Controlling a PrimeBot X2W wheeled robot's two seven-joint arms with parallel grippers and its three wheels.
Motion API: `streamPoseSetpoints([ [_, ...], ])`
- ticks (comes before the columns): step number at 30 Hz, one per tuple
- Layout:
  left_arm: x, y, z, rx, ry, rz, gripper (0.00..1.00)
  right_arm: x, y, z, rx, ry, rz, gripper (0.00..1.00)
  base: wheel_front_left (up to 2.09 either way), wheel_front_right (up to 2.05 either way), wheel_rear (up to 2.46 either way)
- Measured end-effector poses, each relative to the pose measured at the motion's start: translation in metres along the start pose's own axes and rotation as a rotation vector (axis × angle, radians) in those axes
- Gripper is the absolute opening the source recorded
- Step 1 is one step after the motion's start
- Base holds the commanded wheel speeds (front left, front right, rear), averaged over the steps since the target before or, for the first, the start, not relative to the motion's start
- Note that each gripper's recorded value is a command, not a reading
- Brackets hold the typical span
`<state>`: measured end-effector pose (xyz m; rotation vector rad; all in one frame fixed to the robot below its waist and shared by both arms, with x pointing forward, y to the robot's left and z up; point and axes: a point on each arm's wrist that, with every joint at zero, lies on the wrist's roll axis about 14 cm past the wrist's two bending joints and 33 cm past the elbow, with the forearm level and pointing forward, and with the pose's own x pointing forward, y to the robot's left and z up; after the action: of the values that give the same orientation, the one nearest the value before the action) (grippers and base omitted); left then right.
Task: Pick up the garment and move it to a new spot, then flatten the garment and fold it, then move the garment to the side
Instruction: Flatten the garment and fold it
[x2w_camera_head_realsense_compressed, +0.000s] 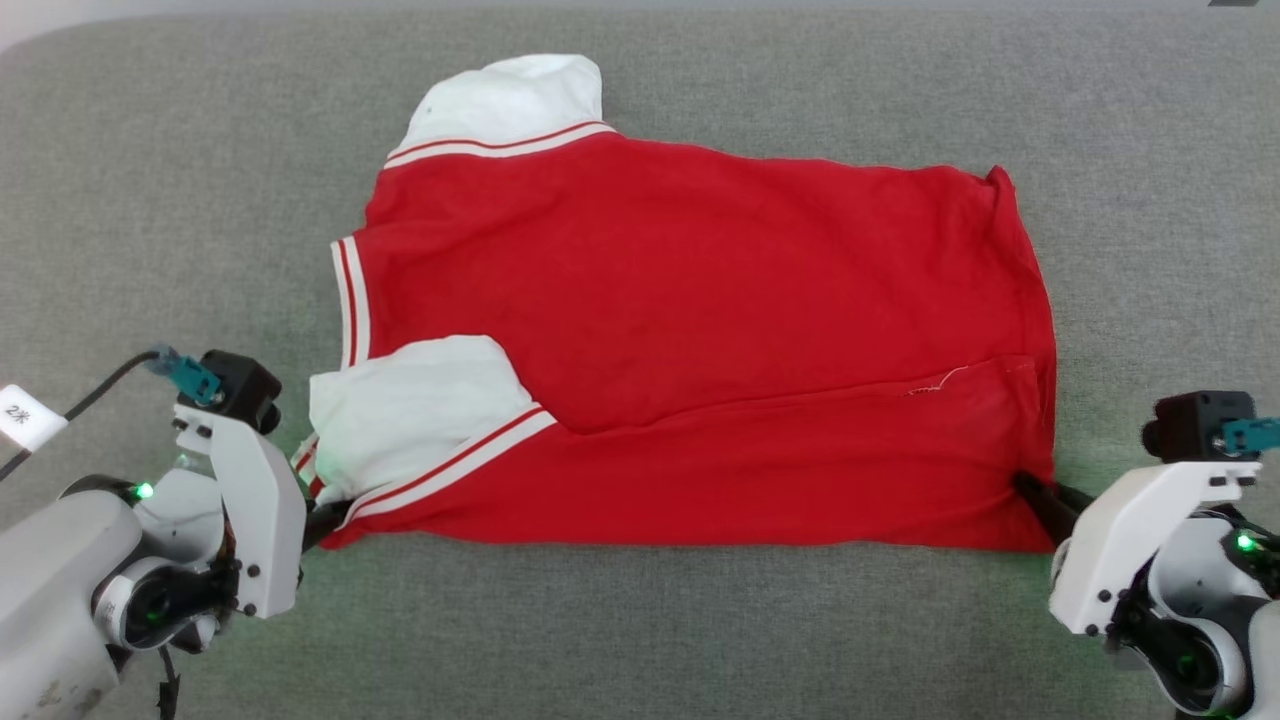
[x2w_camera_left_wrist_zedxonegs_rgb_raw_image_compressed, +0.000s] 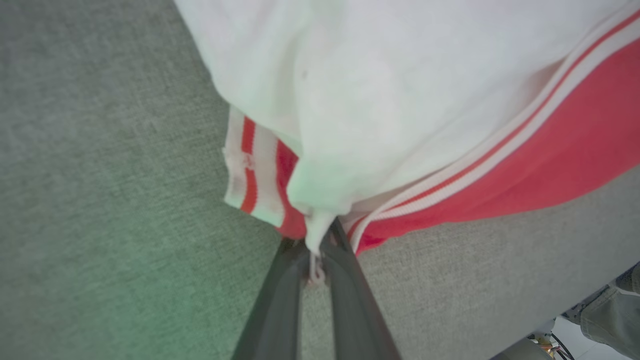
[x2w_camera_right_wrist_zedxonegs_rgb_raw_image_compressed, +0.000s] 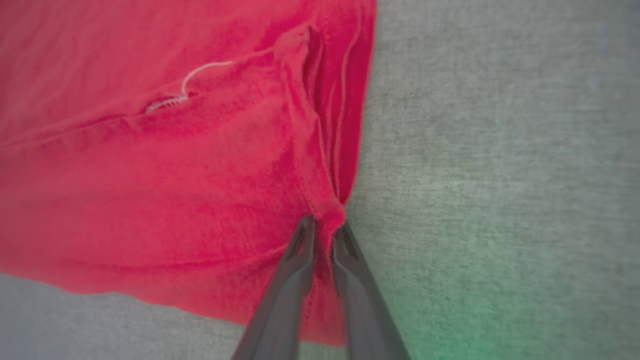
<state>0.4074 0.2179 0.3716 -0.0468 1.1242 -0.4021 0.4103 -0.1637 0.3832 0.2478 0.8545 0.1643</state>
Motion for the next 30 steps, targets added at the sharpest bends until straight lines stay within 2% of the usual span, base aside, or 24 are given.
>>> streamPoseSetpoints([
  [9,-0.01,-0.001,0.003,-0.006,-0.021,0.004,0.0,-0.006,0.001,0.009,-0.02,0.002,0.017,0.0,0.0,0.0,0.0],
  [20,-0.045,-0.011,0.005,0.02,-0.019,0.03,0.0,-0.04,-0.001,0.019,-0.075,0.016,0.03,0.0,0.0,0.0,0.0],
  [30,-0.053,-0.027,-0.017,0.02,0.041,0.022,0.0,-0.058,-0.009,0.008,-0.09,0.065,0.002,0.0,0.0,0.0,0.0],
])
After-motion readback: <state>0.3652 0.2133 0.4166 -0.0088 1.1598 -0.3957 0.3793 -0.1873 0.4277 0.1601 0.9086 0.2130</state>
